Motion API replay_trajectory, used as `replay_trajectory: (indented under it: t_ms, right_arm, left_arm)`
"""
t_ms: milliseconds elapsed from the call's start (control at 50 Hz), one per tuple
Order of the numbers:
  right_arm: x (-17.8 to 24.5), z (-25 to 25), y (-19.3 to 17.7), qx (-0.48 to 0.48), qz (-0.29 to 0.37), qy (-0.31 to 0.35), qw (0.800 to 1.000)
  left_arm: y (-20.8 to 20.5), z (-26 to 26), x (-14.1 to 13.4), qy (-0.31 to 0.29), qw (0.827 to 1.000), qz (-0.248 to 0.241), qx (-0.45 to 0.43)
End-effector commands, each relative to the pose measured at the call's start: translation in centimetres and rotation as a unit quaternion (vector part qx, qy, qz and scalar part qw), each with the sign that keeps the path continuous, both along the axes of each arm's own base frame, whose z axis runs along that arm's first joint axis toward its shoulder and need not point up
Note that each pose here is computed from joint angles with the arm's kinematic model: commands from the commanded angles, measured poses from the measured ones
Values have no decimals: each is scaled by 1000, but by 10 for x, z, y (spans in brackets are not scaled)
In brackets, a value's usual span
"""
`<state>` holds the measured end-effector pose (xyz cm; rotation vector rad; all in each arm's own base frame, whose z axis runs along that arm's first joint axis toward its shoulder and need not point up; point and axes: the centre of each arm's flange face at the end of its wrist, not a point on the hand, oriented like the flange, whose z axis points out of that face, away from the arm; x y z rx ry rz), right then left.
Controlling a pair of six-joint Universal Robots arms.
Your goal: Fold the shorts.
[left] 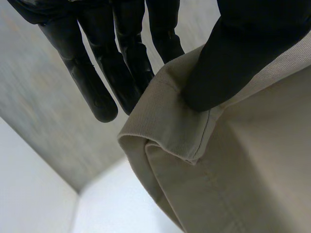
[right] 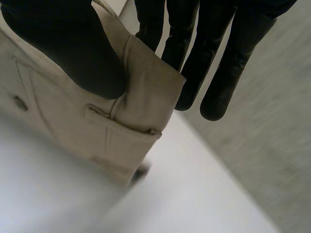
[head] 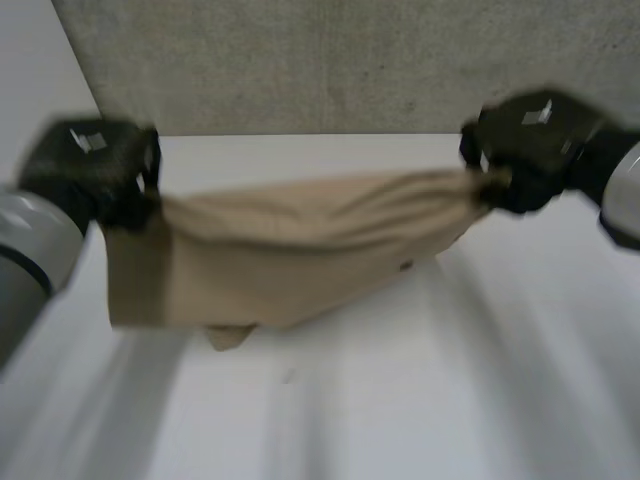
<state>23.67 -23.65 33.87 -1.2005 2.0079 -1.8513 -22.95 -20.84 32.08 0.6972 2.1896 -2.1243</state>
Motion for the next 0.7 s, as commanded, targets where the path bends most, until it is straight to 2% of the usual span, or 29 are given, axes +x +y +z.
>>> replay_trajectory:
  t_ms: [20, 120, 180, 300, 360, 420, 520, 600, 660, 680, 700]
  right_arm:
    - [-7, 66, 14, -70, -14, -94, 993]
    - [0, 55, 8, -54, -9, -85, 995]
    - [7, 40, 1, -34, -6, -70, 997]
    - [25, -14, -26, 14, -25, 0, 1000]
    - [29, -46, -44, 35, -36, 38, 998]
    - [33, -64, -59, 40, -47, 45, 997]
    - [46, -85, -92, -12, -68, 18, 997]
    - [63, -72, -110, -106, -77, -33, 991]
    - [71, -49, -119, -177, -81, -69, 979]
    - [77, -31, -122, -224, -81, -96, 967]
    - [79, -19, -123, -251, -81, -113, 958]
  left_arm:
    - [2, 75, 10, 55, 992, -4, -111]
    - [-4, 70, 9, 55, 993, -3, -102]
    - [-22, 40, 2, 36, 998, -3, -53]
    - [-58, -26, -14, -6, 999, -5, 40]
    - [-73, -44, -21, -13, 999, -6, 53]
    - [-93, -57, -30, -9, 999, -7, 40]
    - [-128, -52, -45, -2, 999, -4, -50]
    - [-152, -26, -54, -31, 985, 20, -168]
    - [-160, 13, -62, -17, 961, 54, -269]
    - [-160, 24, -63, -5, 954, 63, -294]
    - [-161, 48, -64, 23, 937, 74, -340]
